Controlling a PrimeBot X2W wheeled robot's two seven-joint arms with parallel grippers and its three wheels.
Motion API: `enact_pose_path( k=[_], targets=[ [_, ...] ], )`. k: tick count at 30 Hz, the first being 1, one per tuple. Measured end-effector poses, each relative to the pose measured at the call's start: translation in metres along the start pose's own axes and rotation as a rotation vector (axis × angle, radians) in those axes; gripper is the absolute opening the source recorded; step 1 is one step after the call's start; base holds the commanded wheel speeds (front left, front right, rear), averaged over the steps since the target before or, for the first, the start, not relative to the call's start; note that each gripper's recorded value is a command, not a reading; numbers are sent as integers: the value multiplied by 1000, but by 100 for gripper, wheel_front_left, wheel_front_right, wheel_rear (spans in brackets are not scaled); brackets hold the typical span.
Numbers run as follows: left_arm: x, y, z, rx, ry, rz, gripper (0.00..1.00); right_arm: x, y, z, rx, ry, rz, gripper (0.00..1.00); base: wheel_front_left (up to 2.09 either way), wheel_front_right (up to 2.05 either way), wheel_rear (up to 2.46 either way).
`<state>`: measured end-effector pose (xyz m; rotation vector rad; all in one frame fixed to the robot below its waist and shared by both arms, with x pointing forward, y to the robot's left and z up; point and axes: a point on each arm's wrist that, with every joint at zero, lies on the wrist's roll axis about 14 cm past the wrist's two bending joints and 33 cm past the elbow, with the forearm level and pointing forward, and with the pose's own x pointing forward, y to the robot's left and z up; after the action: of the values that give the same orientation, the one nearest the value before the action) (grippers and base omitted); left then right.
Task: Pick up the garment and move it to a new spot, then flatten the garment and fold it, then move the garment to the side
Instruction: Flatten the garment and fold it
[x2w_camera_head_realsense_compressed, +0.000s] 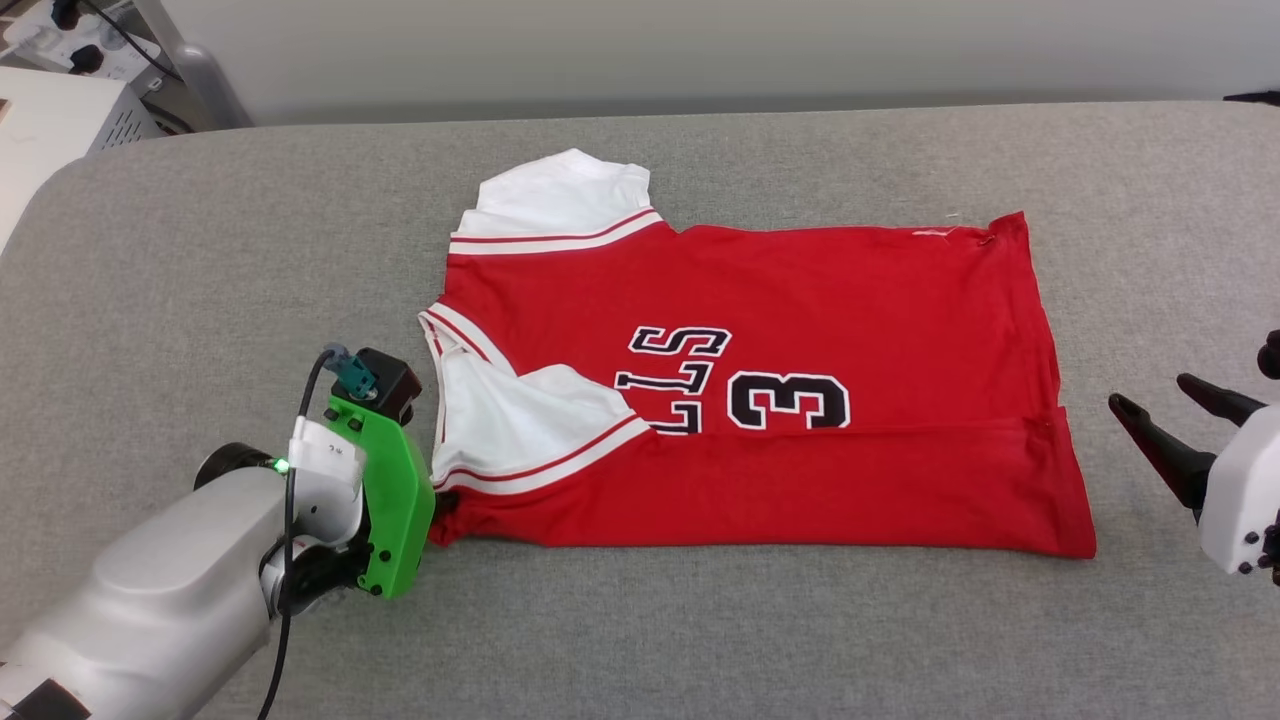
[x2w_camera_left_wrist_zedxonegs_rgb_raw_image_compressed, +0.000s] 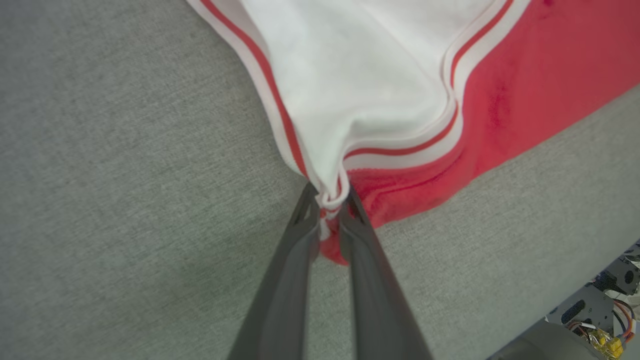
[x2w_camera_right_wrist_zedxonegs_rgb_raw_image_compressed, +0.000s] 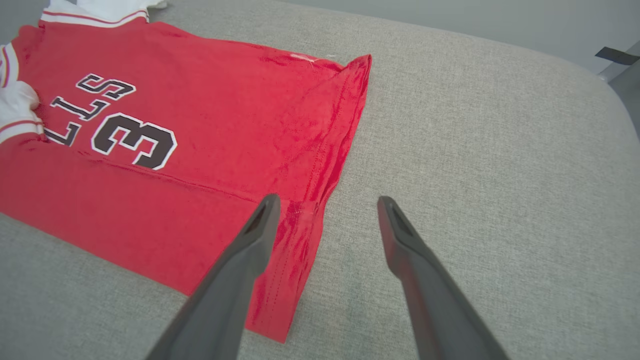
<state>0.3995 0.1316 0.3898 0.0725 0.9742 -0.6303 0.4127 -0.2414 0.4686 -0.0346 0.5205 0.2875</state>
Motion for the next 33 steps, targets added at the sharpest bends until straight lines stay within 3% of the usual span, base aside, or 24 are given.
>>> enact_pose_path(
  k=[5,10,23,30,31,32,33],
  targets=[
    [-8,-3,8,26,-43,-8,0,-9,0,-9,-44,164,16,100,0,0,0],
    [-9,-6,10,50,-56,-11,0,-9,5,-27,-18,305,33,100,0,0,0],
    [1,2,5,23,-52,-5,0,16,23,-102,75,529,50,100,0,0,0],
    [5,10,-2,-1,-38,10,0,24,24,-119,93,567,51,100,0,0,0],
    [5,11,-2,-2,-43,13,0,25,24,-119,93,564,54,91,0,0,0],
    [5,11,-2,-3,-42,15,0,25,25,-118,94,558,56,42,0,0,0],
    [5,12,-3,-6,-41,17,0,25,25,-117,96,547,58,0,0,0,0]
  ],
)
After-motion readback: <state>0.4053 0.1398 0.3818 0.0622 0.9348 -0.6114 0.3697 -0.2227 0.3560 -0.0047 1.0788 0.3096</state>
